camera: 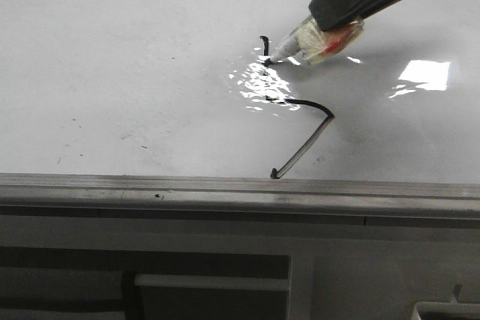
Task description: Write number 5 on whiteboard
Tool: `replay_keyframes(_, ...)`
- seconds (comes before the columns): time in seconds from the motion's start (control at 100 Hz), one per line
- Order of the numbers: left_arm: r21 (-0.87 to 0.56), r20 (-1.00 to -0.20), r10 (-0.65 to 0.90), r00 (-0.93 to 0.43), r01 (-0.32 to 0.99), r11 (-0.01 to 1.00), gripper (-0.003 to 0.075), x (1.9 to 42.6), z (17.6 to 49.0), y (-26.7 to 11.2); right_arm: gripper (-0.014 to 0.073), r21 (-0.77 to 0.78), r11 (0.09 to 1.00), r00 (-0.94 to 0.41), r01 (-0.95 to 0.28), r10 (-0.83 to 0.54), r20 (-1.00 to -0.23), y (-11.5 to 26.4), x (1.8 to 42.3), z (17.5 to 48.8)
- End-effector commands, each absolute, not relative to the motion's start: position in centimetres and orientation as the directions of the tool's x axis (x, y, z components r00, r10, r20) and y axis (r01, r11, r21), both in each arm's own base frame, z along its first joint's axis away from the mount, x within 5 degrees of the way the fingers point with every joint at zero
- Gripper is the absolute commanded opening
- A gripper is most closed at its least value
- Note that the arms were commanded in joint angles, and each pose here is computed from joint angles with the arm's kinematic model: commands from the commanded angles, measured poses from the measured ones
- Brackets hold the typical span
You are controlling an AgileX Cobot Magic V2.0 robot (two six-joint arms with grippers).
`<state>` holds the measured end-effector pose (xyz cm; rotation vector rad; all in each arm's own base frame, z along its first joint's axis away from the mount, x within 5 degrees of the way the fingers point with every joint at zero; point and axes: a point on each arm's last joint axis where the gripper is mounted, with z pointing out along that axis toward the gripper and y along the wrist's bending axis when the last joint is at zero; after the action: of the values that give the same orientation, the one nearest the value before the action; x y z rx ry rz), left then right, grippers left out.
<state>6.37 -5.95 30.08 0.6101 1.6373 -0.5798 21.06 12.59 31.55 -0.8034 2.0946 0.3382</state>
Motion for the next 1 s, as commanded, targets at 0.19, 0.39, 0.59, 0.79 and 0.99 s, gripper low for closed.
replay_keyframes(0.19, -0.046, -0.998, -0.004, -0.064, 0.666, 0.745, -0.002, 6.6, 31.6, -5.9, -0.0042, -0.098, 0.813, -0.442, -0.574, -0.409, -0.798, 9.9, 21.8, 32.8)
replay_keyframes(0.39, -0.046, -0.998, -0.004, -0.064, 0.666, 0.745, -0.002, 6.6, 31.6, -5.9, -0.0042, -0.119, 0.825, -0.428, -0.553, -0.403, -0.809, 8.9, 21.2, 33.7)
replay_keyframes(0.59, -0.037, -0.998, 0.011, -0.067, 0.668, 0.744, 0.0012, 6.6, 31.5, -6.0, -0.0042, -0.123, 0.807, -0.387, -0.578, -0.404, -0.829, 9.2, 19.7, 34.7)
replay_keyframes(0.79, 0.012, -0.986, 0.123, -0.114, 0.681, 0.732, 0.0405, 7.3, 31.0, -6.7, -0.0042, -0.2, 0.697, -0.201, -0.689, -0.449, -0.871, 10.4, 15.6, 37.2)
replay_keyframes(0.99, 0.179, -0.926, 0.369, -0.078, 0.77, 0.612, 0.0479, 9.0, 31.2, -9.4, -0.0042, -0.251, 0.562, -0.105, -0.788, -0.524, -0.845, 12.7, 14.5, 36.7)
